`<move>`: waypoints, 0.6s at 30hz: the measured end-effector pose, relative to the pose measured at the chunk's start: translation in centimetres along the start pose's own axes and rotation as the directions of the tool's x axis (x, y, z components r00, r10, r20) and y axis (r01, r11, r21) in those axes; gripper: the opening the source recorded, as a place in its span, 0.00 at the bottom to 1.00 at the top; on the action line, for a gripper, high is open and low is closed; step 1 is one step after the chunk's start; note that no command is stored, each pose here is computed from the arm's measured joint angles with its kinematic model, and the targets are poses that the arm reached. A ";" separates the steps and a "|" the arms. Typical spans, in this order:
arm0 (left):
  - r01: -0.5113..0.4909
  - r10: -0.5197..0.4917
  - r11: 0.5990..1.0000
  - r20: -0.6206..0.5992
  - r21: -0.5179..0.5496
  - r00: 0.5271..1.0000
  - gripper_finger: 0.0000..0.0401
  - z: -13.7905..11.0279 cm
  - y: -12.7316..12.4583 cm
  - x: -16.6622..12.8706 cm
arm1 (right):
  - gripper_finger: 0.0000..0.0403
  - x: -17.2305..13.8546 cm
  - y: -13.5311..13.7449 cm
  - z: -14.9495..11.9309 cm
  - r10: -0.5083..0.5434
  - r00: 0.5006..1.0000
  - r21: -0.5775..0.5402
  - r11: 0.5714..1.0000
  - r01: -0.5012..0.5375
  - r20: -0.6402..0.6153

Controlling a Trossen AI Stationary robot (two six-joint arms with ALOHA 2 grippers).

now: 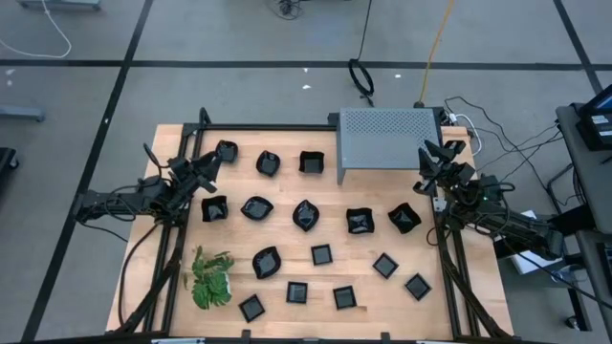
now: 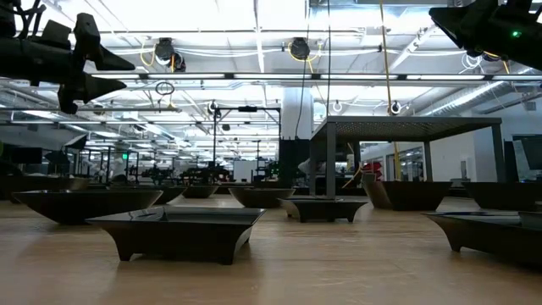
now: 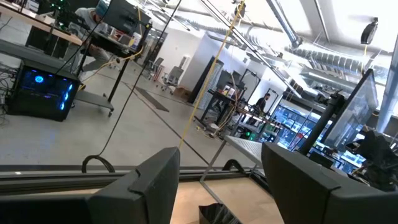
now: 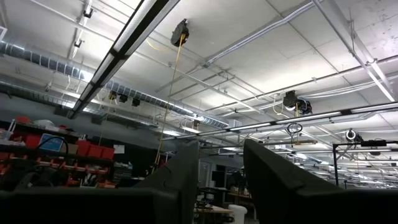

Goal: Pick & Place Mini shaped plates

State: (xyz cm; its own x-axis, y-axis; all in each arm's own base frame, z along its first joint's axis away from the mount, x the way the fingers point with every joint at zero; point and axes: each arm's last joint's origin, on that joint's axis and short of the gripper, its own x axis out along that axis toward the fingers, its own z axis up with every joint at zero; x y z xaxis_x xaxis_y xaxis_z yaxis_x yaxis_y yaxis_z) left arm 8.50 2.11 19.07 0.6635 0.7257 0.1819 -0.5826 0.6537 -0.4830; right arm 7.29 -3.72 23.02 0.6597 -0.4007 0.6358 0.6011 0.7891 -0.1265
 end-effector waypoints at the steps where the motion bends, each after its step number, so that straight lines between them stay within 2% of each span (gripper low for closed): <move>1: 0.000 0.000 1.000 0.000 0.000 1.000 0.57 0.0 0.0 0.0 | 0.28 0.0 0.0 0.0 0.000 1.000 0.000 1.000 0.000 0.000; 15: 0.000 0.000 1.000 0.000 0.000 1.000 0.57 0.0 0.0 0.0 | 0.28 0.0 0.0 0.0 0.000 1.000 0.000 1.000 0.000 0.000; 18: 0.000 0.000 1.000 0.000 0.000 1.000 0.57 0.0 0.0 0.0 | 0.28 0.0 0.0 0.0 0.002 1.000 0.055 0.998 -0.002 0.001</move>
State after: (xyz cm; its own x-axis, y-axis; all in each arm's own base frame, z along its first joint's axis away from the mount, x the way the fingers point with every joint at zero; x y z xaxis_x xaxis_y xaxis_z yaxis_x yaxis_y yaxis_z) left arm 8.50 2.11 19.06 0.6635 0.7257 0.1819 -0.5826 0.6537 -0.4830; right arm 7.29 -3.72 23.04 0.6606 -0.3985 0.6362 0.5739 0.8145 -0.0857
